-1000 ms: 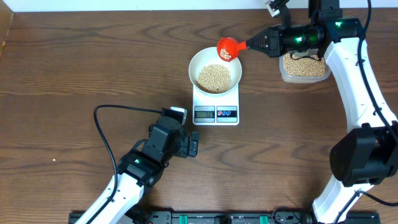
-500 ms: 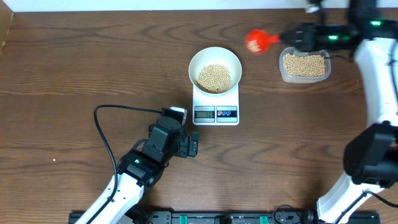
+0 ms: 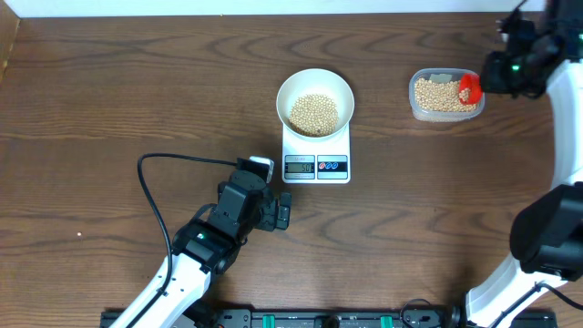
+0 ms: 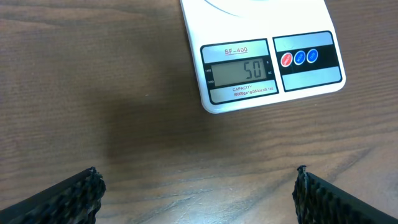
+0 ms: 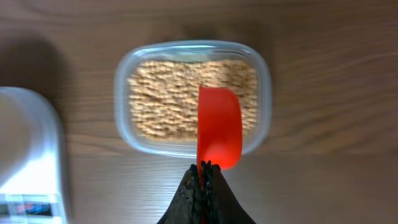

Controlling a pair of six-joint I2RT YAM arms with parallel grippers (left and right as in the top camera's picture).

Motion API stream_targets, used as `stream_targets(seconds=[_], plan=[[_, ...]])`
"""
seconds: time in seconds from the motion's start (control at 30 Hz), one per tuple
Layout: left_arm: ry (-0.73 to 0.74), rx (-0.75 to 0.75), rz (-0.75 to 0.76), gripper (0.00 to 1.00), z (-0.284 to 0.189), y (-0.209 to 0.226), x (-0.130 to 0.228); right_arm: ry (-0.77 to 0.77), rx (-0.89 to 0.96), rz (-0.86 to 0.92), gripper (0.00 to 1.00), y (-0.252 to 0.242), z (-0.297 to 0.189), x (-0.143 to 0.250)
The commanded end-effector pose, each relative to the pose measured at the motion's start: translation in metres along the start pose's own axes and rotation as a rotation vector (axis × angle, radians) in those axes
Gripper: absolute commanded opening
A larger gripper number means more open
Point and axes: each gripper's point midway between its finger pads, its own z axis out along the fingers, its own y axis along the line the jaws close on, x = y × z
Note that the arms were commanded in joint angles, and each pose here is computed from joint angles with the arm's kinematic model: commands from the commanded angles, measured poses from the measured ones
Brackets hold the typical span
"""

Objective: Scoop item into bowl and weigh 50g on scale
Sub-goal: 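Move the scoop back right and set it into the chickpea tub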

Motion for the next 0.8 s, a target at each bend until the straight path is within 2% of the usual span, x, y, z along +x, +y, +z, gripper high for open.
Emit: stream_targets(seconds=[0.0, 0.17, 0.4, 0.5, 0.67, 0.77], plan=[[-0.002, -0.012, 0.006, 0.99, 0.0, 0.002, 0.0, -0.021, 0.288, -0.079, 0.01, -0.007, -0.018, -0.008], [-0.002, -0.012, 0.006, 0.99, 0.0, 0.002, 0.0, -0.03, 0.504, -0.2, 0.02, 0.012, -0.028, -0.012], [-0.002, -0.012, 0.007, 0.99, 0.0, 0.002, 0.0, -0.04, 0.54, -0.235, 0.01, 0.027, -0.03, -0.013], [-0.002, -0.012, 0.007, 0.99, 0.0, 0.002, 0.0, -0.053, 0.442, -0.157, 0.01, 0.035, -0.022, -0.012], [-0.002, -0.012, 0.007, 0.99, 0.0, 0.002, 0.0, -0.093, 0.055, 0.034, 0.01, 0.064, -0.008, -0.021], [-0.002, -0.012, 0.007, 0.99, 0.0, 0.002, 0.0, -0.117, 0.014, 0.24, 0.01, 0.047, 0.0, -0.026]])
